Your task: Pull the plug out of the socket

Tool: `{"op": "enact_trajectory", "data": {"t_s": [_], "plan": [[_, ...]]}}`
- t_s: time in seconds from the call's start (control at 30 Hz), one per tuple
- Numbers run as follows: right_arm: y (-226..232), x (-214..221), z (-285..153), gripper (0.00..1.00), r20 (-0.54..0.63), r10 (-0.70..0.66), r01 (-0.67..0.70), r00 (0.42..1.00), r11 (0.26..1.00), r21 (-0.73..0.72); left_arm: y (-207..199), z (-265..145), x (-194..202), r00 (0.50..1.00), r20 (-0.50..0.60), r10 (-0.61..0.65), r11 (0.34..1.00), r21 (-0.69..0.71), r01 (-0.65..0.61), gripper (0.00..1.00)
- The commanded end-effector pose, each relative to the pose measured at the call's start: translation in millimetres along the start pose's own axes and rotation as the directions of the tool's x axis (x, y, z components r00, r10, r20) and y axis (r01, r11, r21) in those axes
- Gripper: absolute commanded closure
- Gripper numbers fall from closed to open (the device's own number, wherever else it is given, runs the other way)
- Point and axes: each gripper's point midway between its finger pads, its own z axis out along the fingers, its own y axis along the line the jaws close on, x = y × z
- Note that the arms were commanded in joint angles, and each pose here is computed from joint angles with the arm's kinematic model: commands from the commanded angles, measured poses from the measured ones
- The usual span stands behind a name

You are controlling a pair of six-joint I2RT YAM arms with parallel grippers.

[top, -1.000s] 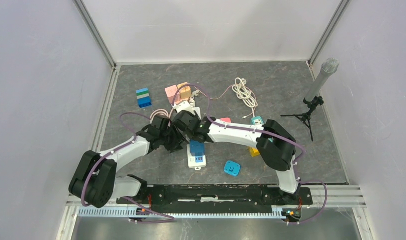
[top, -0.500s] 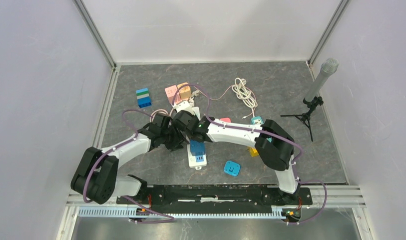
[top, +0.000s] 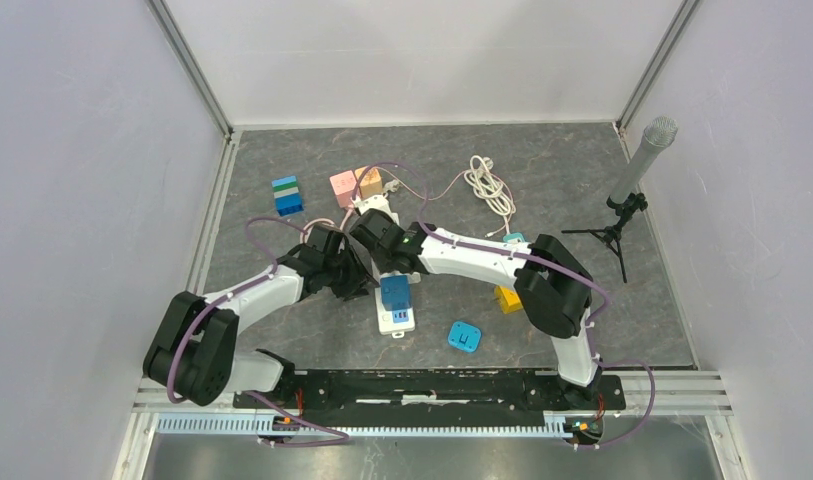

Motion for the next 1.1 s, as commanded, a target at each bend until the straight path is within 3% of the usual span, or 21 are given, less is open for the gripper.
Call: {"op": "enact_trajectory", "data": {"t_s": [0.0, 0.17, 0.3, 0.37, 0.47, 0.57, 0.73, 1.0, 1.07], "plan": [[30, -62, -31, 1.00, 0.169, 0.127, -0.099, 0.977, 0.981, -0.164, 34, 6, 3, 0.999, 0.011, 0.039, 0.990, -0.135, -0.037, 0.57], [10, -38, -8, 1.00, 0.165, -0.011, 0.014, 0.986, 1.000, -0.016, 32, 6, 1, 0.999, 0.018, 0.042, 0.991, -0.128, -0.040, 0.57], [1, -31, -7, 0.98, 0.153, -0.028, 0.025, 0.988, 0.999, 0.026, 32, 3, 0, 0.998, 0.033, 0.047, 0.992, -0.120, -0.043, 0.57], [-2, -32, -7, 0.65, 0.151, -0.028, 0.023, 0.988, 0.999, 0.038, 32, 3, 0, 0.998, 0.034, 0.049, 0.992, -0.121, -0.045, 0.57], [-4, -26, -2, 0.45, 0.126, -0.016, 0.012, 0.992, 0.999, 0.031, 32, 1, -2, 0.997, 0.048, 0.054, 0.991, -0.121, -0.048, 0.57], [-5, -22, 4, 0.45, 0.101, -0.009, 0.006, 0.995, 1.000, 0.030, 29, 0, -5, 0.996, 0.059, 0.063, 0.992, -0.111, -0.056, 0.57], [-6, -25, 7, 0.55, 0.088, -0.003, 0.000, 0.996, 1.000, 0.029, 30, 1, -4, 0.996, 0.055, 0.063, 0.993, -0.108, -0.057, 0.58], [-5, -11, 15, 0.52, 0.036, -0.015, 0.013, 0.999, 0.999, 0.037, 30, 2, -2, 0.997, 0.049, 0.054, 0.994, -0.102, -0.049, 0.59], [-6, -4, 18, 0.57, 0.025, -0.016, 0.015, 1.000, 0.999, 0.038, 30, 3, -1, 0.997, 0.049, 0.052, 0.994, -0.102, -0.046, 0.59]]}}
